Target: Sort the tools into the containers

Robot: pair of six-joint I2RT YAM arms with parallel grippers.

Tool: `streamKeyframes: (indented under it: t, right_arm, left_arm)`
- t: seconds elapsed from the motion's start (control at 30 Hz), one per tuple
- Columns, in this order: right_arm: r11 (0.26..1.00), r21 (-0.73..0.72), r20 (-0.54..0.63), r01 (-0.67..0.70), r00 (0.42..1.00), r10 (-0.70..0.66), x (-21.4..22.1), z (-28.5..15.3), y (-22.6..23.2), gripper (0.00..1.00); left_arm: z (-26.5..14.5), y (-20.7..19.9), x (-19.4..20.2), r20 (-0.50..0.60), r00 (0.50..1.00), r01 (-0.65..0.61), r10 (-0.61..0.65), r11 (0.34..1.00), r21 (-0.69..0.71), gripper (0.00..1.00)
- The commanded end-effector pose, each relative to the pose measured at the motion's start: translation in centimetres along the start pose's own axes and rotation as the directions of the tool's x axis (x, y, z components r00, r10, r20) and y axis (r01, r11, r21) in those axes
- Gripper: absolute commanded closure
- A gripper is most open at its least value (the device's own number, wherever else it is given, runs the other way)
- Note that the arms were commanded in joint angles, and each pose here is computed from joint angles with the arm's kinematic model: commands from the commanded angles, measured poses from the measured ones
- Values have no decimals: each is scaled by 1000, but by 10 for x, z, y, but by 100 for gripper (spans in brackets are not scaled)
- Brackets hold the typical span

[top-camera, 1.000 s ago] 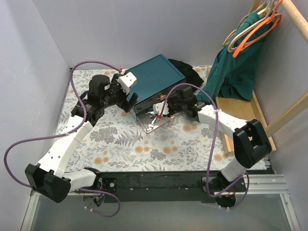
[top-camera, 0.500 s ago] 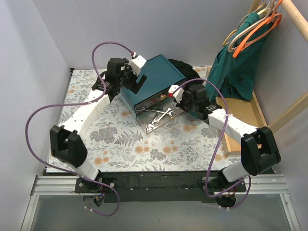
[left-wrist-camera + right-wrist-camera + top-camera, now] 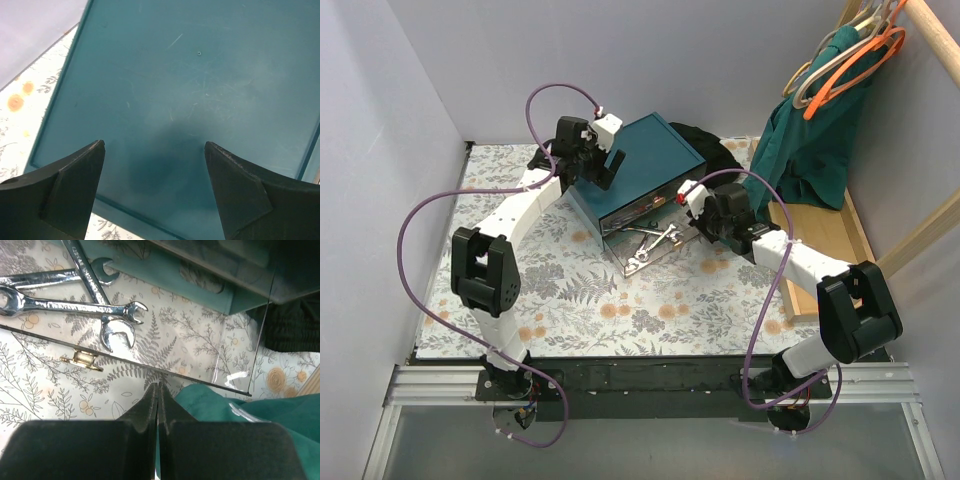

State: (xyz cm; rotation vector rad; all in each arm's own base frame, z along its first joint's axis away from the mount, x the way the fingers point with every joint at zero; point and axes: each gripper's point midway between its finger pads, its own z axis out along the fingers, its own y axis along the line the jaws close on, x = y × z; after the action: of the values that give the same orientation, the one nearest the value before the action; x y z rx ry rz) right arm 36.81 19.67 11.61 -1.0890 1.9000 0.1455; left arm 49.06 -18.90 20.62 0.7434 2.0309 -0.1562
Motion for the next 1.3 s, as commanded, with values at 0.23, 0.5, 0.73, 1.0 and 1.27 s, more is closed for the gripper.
streamKeyframes:
  t: [0.23,0.5,0.73,1.0,1.27]
  right_arm:
    - [1000,-22,-33,-11,999,10,16,-1,7,99]
    - [997,-51,-10,-56,998,55,0,38,2,99]
    - [984,-50,64,-169,983,172,-35,70,-13,99]
    - [857,-96,156,-507,842,516,-54,91,-31,99]
    - [738,-122,175,-663,718,674,-59,119,-35,99]
  left_arm:
    - [10,-9,12,-59,998,30,-27,998,47,21]
    - [13,-18,29,-115,993,35,-24,995,93,22]
    - [13,-27,44,-158,987,58,-38,990,127,24]
    - [15,-29,50,-192,981,62,-35,989,136,25]
    - [12,-31,57,-217,976,39,-5,987,153,25]
